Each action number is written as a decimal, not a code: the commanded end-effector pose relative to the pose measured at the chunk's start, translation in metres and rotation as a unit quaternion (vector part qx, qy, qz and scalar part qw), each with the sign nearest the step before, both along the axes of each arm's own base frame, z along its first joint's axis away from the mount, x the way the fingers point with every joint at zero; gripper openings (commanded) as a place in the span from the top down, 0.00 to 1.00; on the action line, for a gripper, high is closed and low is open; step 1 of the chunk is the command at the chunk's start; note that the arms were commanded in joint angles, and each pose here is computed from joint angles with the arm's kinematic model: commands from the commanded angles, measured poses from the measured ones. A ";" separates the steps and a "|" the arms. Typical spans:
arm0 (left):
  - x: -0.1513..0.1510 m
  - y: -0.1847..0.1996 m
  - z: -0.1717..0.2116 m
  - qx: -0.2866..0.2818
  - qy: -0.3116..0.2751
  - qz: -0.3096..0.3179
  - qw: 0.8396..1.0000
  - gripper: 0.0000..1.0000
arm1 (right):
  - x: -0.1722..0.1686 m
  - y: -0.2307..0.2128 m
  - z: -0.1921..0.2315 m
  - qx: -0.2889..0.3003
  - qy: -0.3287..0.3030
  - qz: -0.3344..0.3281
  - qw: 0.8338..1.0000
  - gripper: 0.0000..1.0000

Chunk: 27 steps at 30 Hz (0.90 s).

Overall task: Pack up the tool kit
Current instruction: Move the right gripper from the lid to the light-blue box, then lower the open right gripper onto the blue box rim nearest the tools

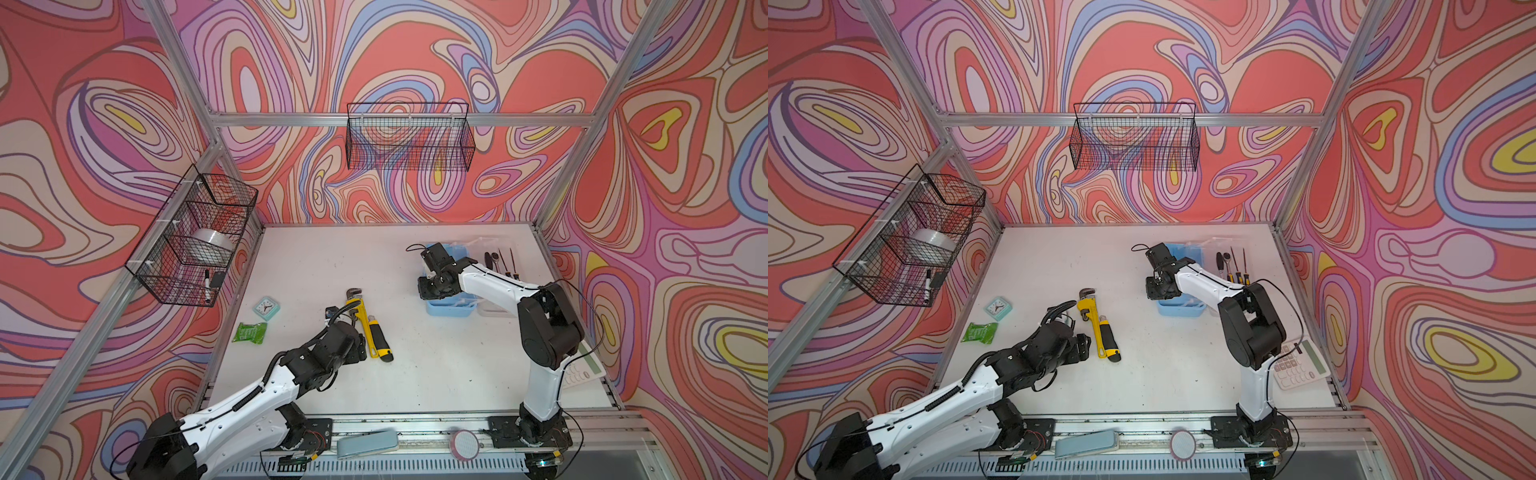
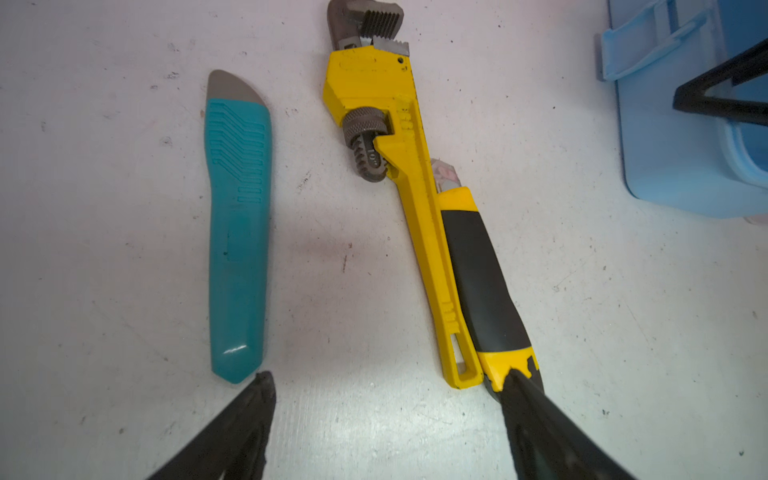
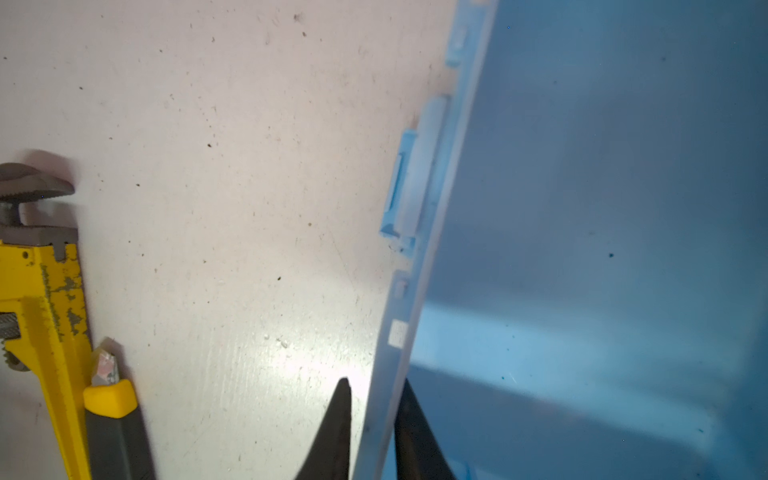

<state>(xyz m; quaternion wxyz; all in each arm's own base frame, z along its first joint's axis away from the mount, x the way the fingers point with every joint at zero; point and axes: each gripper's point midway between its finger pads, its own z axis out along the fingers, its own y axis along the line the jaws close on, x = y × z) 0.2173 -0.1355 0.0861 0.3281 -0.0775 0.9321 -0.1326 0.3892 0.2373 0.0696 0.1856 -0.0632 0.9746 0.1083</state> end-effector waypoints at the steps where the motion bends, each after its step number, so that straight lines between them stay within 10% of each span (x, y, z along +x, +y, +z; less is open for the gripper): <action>1: -0.007 0.018 -0.006 0.028 0.006 0.021 0.999 0.13 | -0.022 0.015 -0.011 0.007 0.020 0.026 0.999 0.88; 27: -0.013 0.058 -0.009 0.070 0.014 0.073 0.995 0.10 | -0.093 0.065 0.011 0.015 0.010 0.041 0.999 0.82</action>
